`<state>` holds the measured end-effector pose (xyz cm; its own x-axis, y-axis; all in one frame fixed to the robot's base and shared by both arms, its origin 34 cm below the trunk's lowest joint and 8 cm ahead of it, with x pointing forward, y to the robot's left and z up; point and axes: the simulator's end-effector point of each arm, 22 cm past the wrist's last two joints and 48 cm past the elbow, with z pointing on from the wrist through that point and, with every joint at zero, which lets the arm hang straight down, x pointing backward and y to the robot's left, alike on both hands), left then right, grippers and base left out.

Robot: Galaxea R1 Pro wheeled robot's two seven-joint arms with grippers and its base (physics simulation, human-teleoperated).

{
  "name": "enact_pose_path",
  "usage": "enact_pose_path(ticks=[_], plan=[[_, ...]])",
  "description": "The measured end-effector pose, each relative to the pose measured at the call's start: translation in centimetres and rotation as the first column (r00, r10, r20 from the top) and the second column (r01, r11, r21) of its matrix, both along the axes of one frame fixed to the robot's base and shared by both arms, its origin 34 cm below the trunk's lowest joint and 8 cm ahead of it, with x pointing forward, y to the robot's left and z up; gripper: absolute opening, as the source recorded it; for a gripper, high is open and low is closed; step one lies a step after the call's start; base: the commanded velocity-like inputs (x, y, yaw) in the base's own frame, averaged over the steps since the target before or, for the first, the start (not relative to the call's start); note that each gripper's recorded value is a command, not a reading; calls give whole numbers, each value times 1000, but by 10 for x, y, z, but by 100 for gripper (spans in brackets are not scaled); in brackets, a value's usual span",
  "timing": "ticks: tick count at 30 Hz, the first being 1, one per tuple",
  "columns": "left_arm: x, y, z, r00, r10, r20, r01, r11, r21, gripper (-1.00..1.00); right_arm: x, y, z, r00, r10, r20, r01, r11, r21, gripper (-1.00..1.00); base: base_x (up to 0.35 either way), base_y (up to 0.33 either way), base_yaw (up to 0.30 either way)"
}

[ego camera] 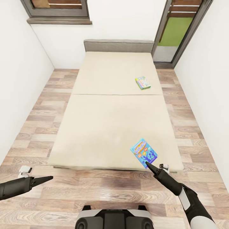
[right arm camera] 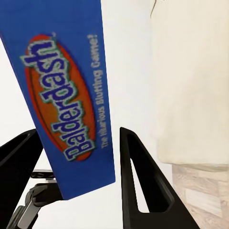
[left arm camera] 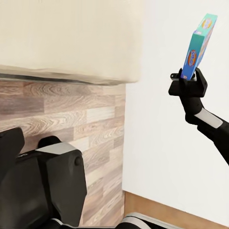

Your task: Put all the toys in the child's room - the three board games (two on the bed and one on the table), the two jigsaw puzzles on the table, and the tennis ball on the table - inside the toy box on the table in the child's room.

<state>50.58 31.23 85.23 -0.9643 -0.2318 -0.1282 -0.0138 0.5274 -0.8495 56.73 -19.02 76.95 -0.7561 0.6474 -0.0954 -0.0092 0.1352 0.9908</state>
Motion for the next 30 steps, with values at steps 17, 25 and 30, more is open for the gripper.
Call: enact_pose_path(ticks=[17,25,30], plan=[[4,0,11,1000,0,27,0,1000,0,100,6,0,13,1000,0,28,0,1000,1,-100,0,0,0],[6,-1,16,999,0,40,0,1000,-2,100,9,1,19,999,0,42,0,1000,3,-100,0,0,0],[7,-1,19,999,-1,48,1,1000,-1,100,11,1,23,999,0,50,0,1000,3,-100,0,0,0]])
